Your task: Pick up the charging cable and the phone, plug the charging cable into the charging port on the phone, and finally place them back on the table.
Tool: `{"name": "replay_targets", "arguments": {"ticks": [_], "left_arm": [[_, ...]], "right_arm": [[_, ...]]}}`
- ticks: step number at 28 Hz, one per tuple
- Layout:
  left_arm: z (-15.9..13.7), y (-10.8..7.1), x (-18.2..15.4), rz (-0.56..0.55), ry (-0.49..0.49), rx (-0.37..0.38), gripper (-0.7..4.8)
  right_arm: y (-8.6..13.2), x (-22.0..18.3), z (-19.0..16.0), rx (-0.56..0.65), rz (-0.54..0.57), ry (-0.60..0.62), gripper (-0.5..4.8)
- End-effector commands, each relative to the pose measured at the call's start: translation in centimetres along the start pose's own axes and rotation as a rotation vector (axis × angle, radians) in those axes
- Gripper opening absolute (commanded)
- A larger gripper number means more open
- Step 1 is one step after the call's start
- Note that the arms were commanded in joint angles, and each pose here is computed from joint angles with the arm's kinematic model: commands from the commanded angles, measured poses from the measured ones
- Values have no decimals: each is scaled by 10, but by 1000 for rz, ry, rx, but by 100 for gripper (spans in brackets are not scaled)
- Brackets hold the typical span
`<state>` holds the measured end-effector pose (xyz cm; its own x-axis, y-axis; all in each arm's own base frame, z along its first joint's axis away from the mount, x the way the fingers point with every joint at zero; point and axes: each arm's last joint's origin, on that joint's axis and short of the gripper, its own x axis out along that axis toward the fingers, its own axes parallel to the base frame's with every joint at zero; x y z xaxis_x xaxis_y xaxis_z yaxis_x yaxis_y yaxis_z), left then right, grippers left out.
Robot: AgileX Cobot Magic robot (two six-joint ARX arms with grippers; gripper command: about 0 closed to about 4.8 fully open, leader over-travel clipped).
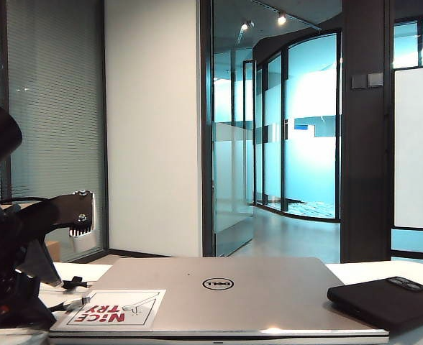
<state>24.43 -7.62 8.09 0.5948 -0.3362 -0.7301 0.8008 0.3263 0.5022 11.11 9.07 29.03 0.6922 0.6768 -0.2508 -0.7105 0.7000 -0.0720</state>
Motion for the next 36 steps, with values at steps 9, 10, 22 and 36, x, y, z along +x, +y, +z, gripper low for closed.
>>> {"name": "replay_targets", "arguments": {"ticks": [9,10,22,36], "left_arm": [[-1,-2,1,-20,5,-3,290],[-1,-2,2,-24,7,-3,284],[-1,-2,2,-24,7,-3,51],[3,2,-2,-11,-18,-63,-8]], "right_arm": [[0,-1,4,-7,-3,-30,-5],[0,-1,4,-7,-3,-30,-5],[0,-1,4,-7,-3,-31,-5],[0,-1,5,-8,-5,-43,-5]]}}
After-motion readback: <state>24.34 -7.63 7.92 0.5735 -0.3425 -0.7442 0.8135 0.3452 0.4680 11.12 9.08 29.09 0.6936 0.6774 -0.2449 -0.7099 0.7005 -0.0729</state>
